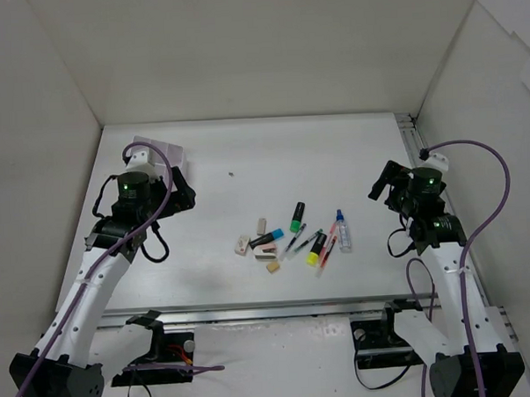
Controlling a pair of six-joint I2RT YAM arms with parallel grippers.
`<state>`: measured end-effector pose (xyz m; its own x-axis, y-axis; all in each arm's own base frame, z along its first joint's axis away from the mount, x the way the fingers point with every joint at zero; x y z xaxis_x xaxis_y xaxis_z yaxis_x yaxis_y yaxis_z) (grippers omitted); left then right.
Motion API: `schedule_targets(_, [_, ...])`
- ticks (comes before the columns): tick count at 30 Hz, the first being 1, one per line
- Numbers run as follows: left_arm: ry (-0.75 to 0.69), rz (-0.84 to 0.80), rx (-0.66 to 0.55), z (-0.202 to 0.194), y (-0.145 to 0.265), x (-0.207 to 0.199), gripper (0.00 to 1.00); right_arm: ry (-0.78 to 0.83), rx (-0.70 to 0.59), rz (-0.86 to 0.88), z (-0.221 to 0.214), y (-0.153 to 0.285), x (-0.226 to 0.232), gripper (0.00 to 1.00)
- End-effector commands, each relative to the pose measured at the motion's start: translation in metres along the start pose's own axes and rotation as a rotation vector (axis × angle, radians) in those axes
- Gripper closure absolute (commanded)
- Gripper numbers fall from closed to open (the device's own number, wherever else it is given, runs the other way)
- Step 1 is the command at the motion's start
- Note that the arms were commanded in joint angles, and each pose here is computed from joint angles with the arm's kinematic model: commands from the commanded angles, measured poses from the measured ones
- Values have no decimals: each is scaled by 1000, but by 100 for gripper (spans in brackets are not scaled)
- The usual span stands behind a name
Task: Sort the stationery into containers
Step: Pick up the stationery from the center of the board.
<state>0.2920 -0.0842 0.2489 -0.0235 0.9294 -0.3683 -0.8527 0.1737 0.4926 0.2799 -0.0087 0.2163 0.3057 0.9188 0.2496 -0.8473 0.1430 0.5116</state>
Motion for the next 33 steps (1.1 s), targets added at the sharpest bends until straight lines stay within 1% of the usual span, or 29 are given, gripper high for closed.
schedule_targets(1, [-13,-17,-112,31,17,-10,1,10,-75,-4,21,-3,3,2])
schedule_targets(3, [-26,-20,-119,31,19,-9,0,17,-64,20,20,-4,6,2])
schedule_targets(5, [-20,28,-142,33,22,-1,0,30,-35,43,14,-7,10,2])
schedule_targets(8, [-21,20,-150,31,25,-1,1,34,1,35,7,-15,9,2])
schedule_targets(10, [-29,11,-152,30,27,-1,1,36,56,75,-4,-22,15,2])
schedule_targets(15, [-46,10,-156,27,25,1,1,31,172,97,-31,-36,20,2])
schedule_targets(17, [-52,9,-149,25,22,1,1,49,242,107,-51,-40,28,2])
schedule_targets(20, [-57,15,-128,21,16,2,0,90,300,37,-72,-44,27,2])
schedule_targets(22, [-61,16,-115,19,12,3,1,119,356,39,-86,-46,33,5])
schedule_targets(24, [-62,15,-103,15,9,3,0,137,398,-23,-98,-49,26,5])
schedule_targets(26, [-61,14,-98,14,7,3,1,144,427,-46,-106,-51,26,7])
schedule_targets(30, [-61,21,-97,13,7,5,1,161,516,-49,-129,-59,30,18])
schedule_targets(33, [-64,22,-96,11,6,6,1,183,568,-51,-143,-64,31,21])
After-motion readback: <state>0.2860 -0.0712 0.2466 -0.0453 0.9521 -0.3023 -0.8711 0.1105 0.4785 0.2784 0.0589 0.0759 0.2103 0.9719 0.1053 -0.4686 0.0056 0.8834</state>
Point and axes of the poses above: each gripper's point midway between its finger pads, its own y axis back along the fingers, its own x axis along the line the jaws close on, z = x × y, the point moved 2 cm from there along y, back along the fingers, and after that the axes turned 2 degrees about y, right-handed, at the moved point
